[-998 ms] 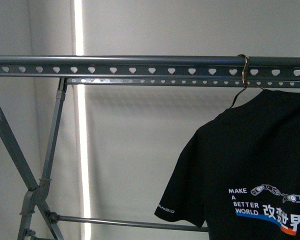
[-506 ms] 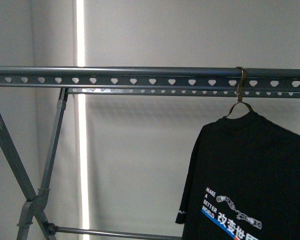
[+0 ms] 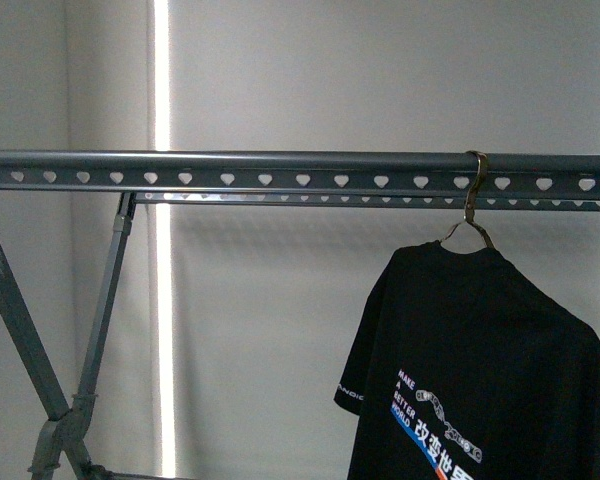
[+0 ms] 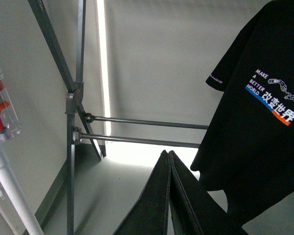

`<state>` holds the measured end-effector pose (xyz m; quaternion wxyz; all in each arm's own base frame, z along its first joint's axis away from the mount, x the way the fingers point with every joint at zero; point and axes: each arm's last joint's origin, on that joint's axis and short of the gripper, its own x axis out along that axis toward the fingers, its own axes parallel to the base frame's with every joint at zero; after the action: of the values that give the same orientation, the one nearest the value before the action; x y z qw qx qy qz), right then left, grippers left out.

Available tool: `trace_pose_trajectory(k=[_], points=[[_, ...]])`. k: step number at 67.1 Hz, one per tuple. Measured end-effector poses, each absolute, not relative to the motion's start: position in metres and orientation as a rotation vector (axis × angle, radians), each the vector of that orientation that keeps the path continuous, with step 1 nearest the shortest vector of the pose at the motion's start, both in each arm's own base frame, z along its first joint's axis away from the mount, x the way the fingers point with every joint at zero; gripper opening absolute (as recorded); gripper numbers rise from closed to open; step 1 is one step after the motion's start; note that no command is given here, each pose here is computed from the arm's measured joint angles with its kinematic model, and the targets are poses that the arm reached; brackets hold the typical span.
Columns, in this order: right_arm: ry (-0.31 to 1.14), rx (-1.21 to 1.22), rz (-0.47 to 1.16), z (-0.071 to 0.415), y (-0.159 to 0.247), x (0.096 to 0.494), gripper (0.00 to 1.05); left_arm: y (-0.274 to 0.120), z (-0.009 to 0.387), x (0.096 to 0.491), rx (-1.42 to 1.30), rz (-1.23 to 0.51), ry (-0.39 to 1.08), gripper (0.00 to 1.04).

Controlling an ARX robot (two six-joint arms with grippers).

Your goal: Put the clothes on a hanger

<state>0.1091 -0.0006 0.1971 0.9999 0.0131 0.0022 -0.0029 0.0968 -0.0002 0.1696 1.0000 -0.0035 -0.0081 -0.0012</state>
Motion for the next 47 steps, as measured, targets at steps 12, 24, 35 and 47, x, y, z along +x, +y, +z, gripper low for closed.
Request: trace_pose_trajectory(k=[12,24,35,47], points=[[-0.006,0.004,-0.002,0.188,0.0,0.097,0.11,0.0,0.17,0.097,-0.007,-0.002,-0.017,0.04],[0.003,0.001,-0.003,0.18,0.0,0.098,0.02,0.0,0.17,0.097,-0.007,-0.002,-0.017,0.04],[0.004,0.001,-0.003,0.176,0.0,0.098,0.02,0.0,0.17,0.097,-0.007,-0.002,-0.017,0.04],[0.003,0.001,-0.003,0.165,0.0,0.098,0.02,0.0,0.17,0.097,-0.007,-0.002,-0.017,0.04]])
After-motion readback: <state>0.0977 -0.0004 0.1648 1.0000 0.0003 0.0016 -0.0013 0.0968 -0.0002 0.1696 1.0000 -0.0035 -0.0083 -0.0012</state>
